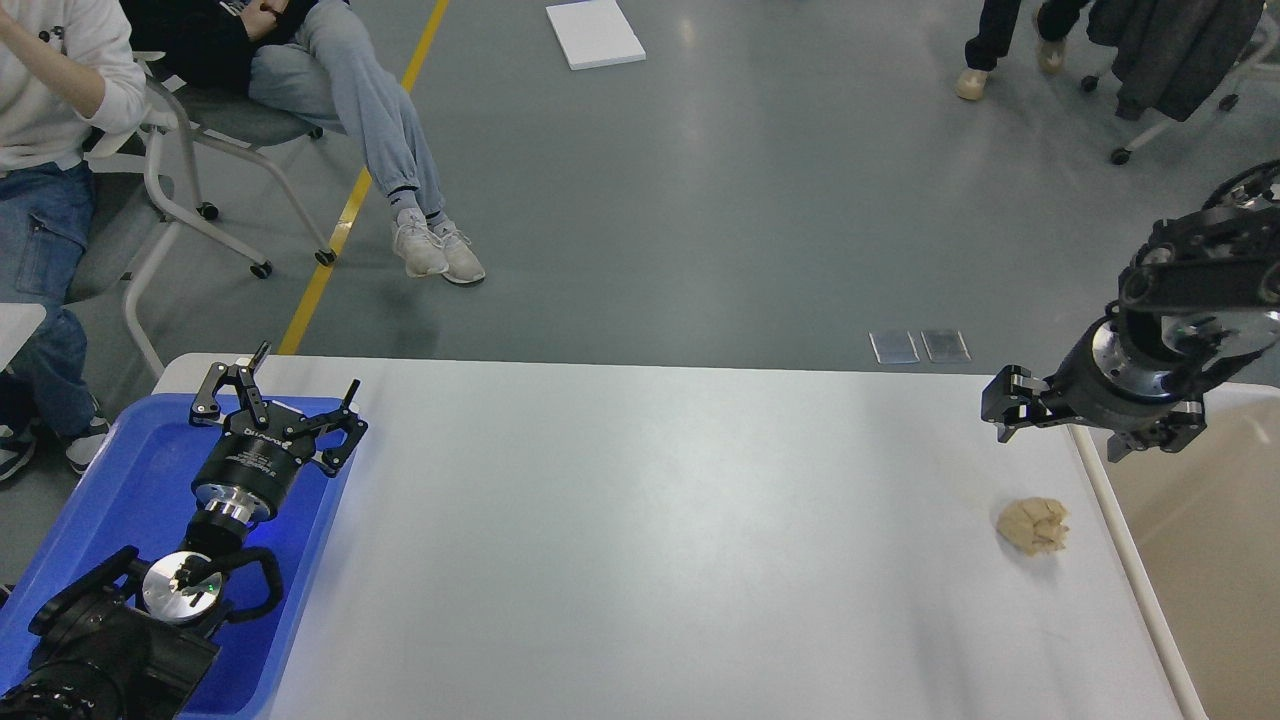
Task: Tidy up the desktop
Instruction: 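Lower the open right gripper down onto the crumpled beige paper ball, then close the right gripper around the crumpled paper ball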
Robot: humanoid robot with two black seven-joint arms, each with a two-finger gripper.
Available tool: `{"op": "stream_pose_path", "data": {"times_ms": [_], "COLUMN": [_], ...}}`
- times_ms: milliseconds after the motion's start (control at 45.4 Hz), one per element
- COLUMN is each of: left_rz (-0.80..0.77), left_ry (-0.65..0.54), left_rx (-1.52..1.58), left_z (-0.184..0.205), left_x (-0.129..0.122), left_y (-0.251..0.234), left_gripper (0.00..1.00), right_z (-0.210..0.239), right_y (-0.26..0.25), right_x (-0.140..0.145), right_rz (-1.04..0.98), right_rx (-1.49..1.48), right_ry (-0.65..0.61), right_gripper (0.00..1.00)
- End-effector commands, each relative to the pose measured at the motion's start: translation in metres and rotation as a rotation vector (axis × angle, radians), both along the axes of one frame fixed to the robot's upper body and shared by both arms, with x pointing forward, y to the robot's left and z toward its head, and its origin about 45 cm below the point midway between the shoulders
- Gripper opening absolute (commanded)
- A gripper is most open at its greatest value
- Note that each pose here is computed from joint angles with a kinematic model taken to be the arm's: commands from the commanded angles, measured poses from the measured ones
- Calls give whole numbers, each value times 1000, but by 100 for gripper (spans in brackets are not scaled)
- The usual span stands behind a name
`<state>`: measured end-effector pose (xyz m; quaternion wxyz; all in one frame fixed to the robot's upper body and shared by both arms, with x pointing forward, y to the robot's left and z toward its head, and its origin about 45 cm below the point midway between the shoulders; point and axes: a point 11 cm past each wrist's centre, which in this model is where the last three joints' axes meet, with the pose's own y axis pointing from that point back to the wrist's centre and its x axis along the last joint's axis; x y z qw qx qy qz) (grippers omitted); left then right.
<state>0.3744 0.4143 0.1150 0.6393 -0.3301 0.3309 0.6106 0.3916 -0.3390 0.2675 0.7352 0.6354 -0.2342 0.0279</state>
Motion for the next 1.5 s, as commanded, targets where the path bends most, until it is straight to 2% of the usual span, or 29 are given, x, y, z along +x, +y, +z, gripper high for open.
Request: {"op": "stream_pose_path", "data": {"times_ms": [0, 220, 352, 770, 1034, 1320, 1475], "left_rz": [0, 0, 0, 0, 0, 0, 0], "left_ry": [0, 0, 0, 0, 0, 0, 0], "left_rx": [0, 0, 0, 0, 0, 0, 0], "left_z": [0, 0, 0, 0, 0, 0, 0], "left_x": [0, 0, 0, 0, 0, 0, 0], "left_y": [0, 0, 0, 0, 0, 0, 0], "left_gripper": [100, 100, 100, 100, 100, 100, 100], "right_z": [-41, -77, -89, -137, -144, -155, -155], "right_y": [-7, -15, 1, -59, -84, -84, -73], "right_x": [-1, -3, -3, -6, -8, -16, -12], "right_rz": [91, 184, 165, -41, -64, -97, -143], "right_rx": [-63, -119, -44, -62, -121, -95, -24], "right_ry": [-77, -76, -82, -132, -144, -132, -154], "right_gripper": [98, 100, 100, 100, 100, 100, 100]}}
